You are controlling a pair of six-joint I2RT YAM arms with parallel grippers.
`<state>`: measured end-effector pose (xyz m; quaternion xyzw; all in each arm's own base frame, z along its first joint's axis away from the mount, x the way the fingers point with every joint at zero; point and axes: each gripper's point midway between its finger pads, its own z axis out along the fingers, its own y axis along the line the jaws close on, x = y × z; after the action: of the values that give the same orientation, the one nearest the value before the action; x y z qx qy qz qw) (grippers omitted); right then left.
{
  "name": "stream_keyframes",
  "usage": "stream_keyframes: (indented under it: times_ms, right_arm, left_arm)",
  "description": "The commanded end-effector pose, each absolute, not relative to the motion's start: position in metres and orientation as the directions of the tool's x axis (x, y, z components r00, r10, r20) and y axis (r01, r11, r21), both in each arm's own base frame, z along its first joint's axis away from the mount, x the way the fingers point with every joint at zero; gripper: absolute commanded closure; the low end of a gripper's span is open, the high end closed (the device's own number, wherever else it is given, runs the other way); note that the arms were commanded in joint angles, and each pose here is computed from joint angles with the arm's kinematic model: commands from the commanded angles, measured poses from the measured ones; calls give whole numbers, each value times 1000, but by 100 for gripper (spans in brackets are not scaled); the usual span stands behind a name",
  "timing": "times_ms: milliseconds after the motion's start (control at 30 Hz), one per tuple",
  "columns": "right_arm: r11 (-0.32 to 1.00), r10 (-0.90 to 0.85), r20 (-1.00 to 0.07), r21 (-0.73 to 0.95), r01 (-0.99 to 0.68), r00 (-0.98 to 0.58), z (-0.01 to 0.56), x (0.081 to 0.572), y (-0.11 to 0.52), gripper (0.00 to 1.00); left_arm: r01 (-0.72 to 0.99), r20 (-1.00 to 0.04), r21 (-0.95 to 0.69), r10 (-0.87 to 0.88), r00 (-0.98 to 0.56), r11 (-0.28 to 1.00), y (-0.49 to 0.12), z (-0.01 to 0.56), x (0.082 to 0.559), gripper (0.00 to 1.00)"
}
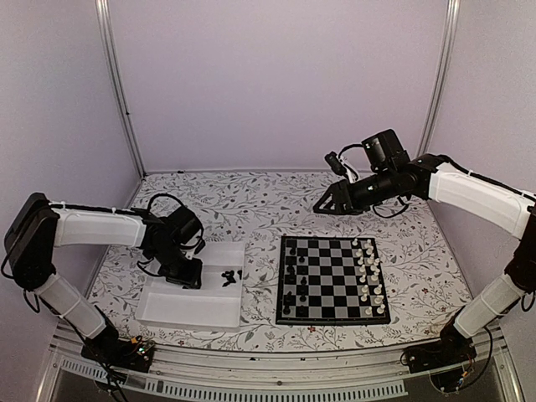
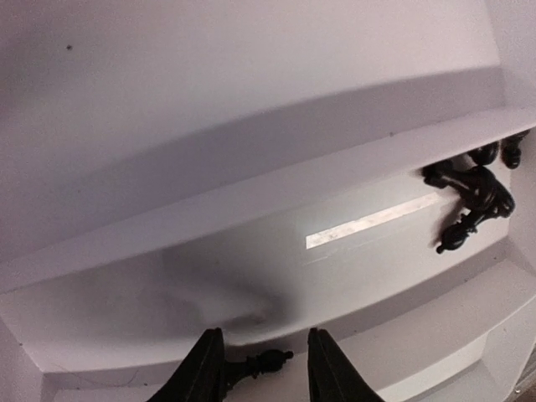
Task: Set up the chess pieces on the board
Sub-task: Pick up the chess piece from the storage box.
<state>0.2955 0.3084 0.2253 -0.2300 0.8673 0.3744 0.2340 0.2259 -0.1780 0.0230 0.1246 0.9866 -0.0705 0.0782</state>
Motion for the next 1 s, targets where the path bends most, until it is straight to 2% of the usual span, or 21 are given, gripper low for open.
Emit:
stream_keyframes:
  times_ms: [0, 167, 400, 667, 767, 967]
  right_arm:
    - [592, -230, -574, 559, -581, -786, 223, 293, 315, 52]
    - [590, -232, -570, 562, -580, -788, 221, 293, 316, 52]
    - [584, -237, -557, 573, -575, -796, 214, 292, 318, 52]
    - [575, -251, -554, 574, -583, -794, 210, 290, 319, 52]
    - [575, -259, -554, 570, -587, -791, 208, 290, 319, 52]
    - [576, -264, -547, 572, -585, -795, 205, 287, 318, 52]
  left_arm:
    - [200, -103, -130, 187, -977, 971, -169, 17, 211, 63]
    - [174, -73, -119, 166, -983, 978, -162, 20, 201, 61]
    - [121, -154, -17, 117, -981, 992, -142, 51, 214, 56]
    - [83, 55, -12, 84, -995, 996, -134, 17, 179, 55]
    - [87, 65, -45, 89, -994, 995, -140, 11, 177, 57]
    - [136, 59, -82, 141, -988, 987, -151, 5, 183, 70]
